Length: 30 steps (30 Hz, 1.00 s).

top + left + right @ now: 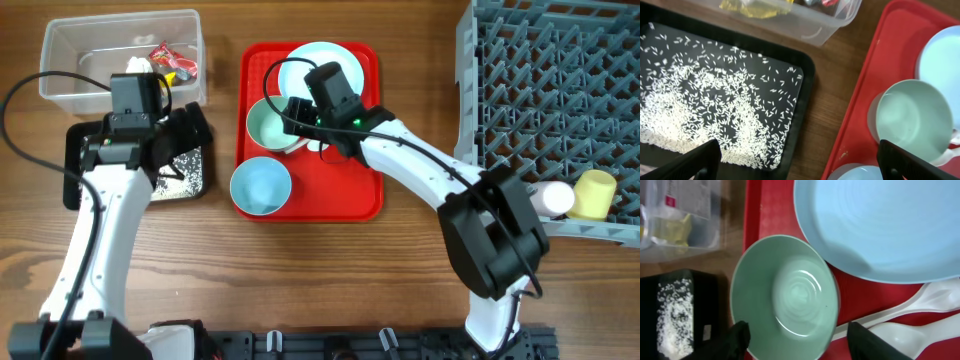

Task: Sort waste into correct bins and load items into the dishwasher rack
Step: 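Grasp the green bowl rim with the right gripper and lift, then carry the green bowl right into the dish rack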

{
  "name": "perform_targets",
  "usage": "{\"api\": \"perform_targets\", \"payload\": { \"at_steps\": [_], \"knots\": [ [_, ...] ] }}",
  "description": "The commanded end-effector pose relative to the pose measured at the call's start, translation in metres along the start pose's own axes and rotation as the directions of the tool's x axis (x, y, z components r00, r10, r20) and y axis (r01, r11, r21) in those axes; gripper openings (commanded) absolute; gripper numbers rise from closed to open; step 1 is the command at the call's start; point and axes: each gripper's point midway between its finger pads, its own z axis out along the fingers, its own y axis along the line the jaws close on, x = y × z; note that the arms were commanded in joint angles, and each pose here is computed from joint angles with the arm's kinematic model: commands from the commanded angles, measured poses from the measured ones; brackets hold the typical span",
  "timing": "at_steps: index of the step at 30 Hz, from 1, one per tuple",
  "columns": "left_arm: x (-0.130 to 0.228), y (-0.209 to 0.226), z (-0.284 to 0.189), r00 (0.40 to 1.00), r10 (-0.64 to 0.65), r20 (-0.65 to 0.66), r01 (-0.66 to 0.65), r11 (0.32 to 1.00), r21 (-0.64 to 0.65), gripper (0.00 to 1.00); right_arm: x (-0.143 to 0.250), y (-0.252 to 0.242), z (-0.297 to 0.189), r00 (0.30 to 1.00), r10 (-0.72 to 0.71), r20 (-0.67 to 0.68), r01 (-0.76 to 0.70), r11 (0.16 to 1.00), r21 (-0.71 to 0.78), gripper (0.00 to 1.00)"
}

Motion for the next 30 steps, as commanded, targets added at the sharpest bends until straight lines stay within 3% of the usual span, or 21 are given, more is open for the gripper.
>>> {"api": "perform_targets", "payload": {
  "at_steps": [1,12,16,24,30],
  "knots": [
    [0.006,0.0,0.011,0.999,-0.004,-0.038,0.004,1.0,0.0,1.0,0.0,-0.013,0.013,1.0,0.03,-0.003,-0.03,0.999,0.043,0.58],
    [0.008,0.0,0.014,0.999,-0.004,-0.049,0.004,1.0,-0.001,1.0,0.018,-0.033,0.038,0.998,0.039,-0.051,-0.035,0.995,0.089,0.38],
    [0.007,0.0,0.014,0.999,-0.004,-0.048,0.004,1.0,0.0,1.0,0.014,-0.033,0.035,0.999,0.015,-0.045,-0.012,0.997,0.082,0.07],
    [0.007,0.0,0.014,0.999,-0.004,-0.048,0.004,1.0,0.0,1.0,-0.03,-0.032,-0.02,0.988,-0.147,0.04,0.142,0.984,0.11,0.04],
    [0.008,0.0,0.014,0.999,-0.004,-0.049,0.004,1.0,0.0,1.0,-0.093,-0.083,-0.126,0.951,-0.22,0.216,0.117,0.906,0.407,0.04]
  ]
}}
